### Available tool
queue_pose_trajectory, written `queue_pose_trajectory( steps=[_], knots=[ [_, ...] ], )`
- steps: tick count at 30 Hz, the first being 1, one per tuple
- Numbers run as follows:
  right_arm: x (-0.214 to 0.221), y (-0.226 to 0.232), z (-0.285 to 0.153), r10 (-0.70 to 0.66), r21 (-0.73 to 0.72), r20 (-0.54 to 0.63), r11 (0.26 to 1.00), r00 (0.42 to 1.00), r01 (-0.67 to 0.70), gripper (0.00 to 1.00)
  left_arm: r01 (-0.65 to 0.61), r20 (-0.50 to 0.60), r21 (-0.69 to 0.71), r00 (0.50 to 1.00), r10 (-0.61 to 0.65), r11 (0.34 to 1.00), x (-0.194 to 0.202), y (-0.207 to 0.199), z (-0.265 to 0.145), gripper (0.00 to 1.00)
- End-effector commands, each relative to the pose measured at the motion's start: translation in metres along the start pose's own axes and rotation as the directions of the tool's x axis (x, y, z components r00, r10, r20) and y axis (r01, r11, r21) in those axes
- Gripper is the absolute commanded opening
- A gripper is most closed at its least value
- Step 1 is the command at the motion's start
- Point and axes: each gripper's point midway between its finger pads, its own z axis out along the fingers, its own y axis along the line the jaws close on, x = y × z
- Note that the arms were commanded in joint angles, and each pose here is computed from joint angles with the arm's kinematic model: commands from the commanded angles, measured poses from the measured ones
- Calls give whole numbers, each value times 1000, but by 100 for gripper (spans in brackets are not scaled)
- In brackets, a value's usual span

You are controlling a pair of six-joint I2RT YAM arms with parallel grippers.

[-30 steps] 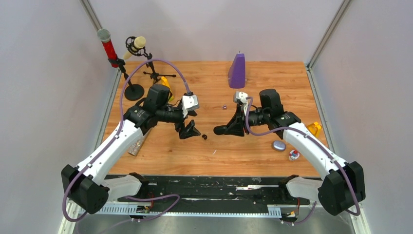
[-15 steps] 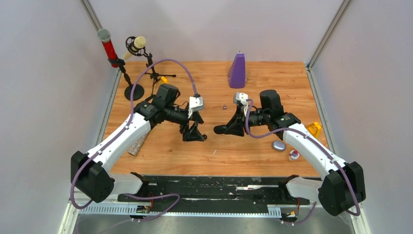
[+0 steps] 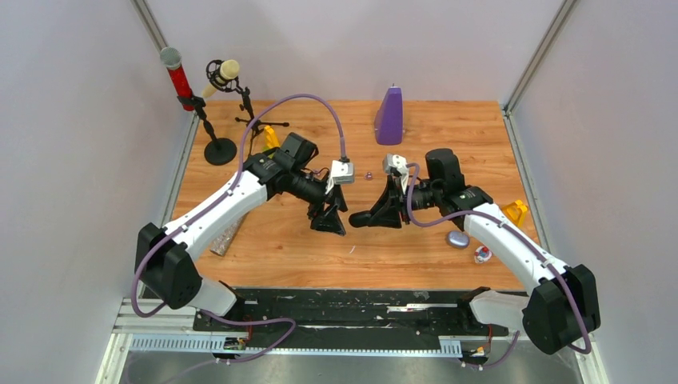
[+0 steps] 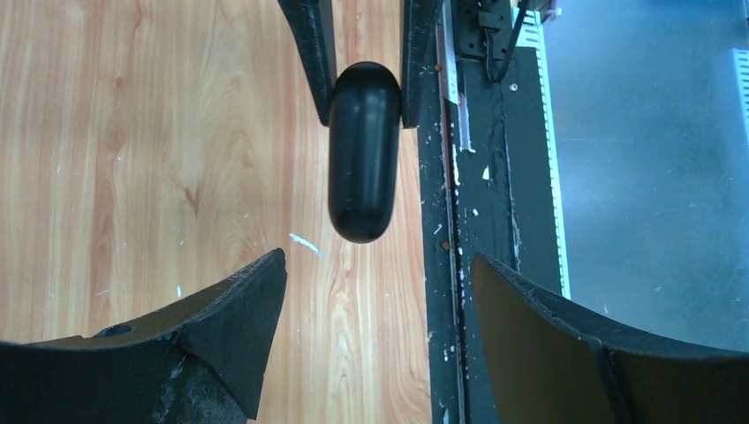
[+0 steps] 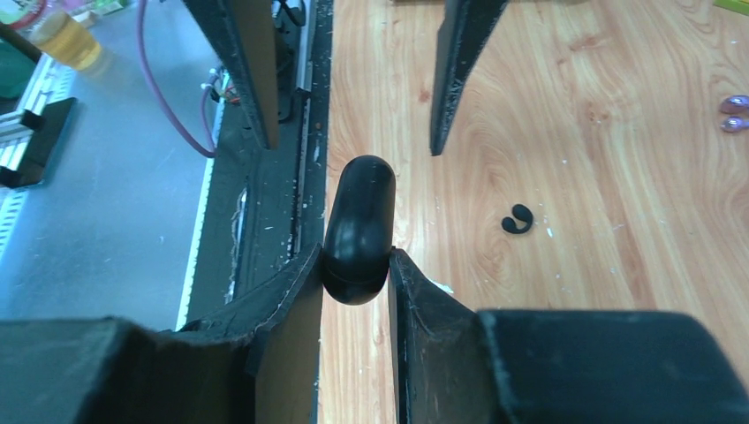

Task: Insert the wireless bluetooth earbuds into the charging case
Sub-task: Place the charging case at the center of the board.

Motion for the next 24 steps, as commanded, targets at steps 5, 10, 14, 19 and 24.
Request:
queue_pose_trajectory(
  steps=[5, 10, 14, 19, 24],
  knots=[
    [-21, 18, 2, -3, -107, 50, 994, 999, 8, 0, -57, 6, 35, 998, 57, 998, -14, -10, 1, 83],
    [-14, -5, 4, -103, 36, 18, 994, 995, 102, 0, -19, -10, 4, 1000, 19, 1000, -10, -1, 5, 82],
    [-18, -12, -1, -317, 142, -24, 938, 948, 318, 0, 50, 7, 14, 999, -50, 999, -2, 7, 6, 97],
    [-20, -2, -4, -527, 144, -42, 838, 849, 527, 0, 121, 17, 64, 992, -123, 991, 3, 10, 7, 100],
    [6, -41, -16, -587, 264, -278, 715, 760, 648, 0, 164, 13, -45, 986, -163, 985, 7, 29, 2, 100]
  ],
)
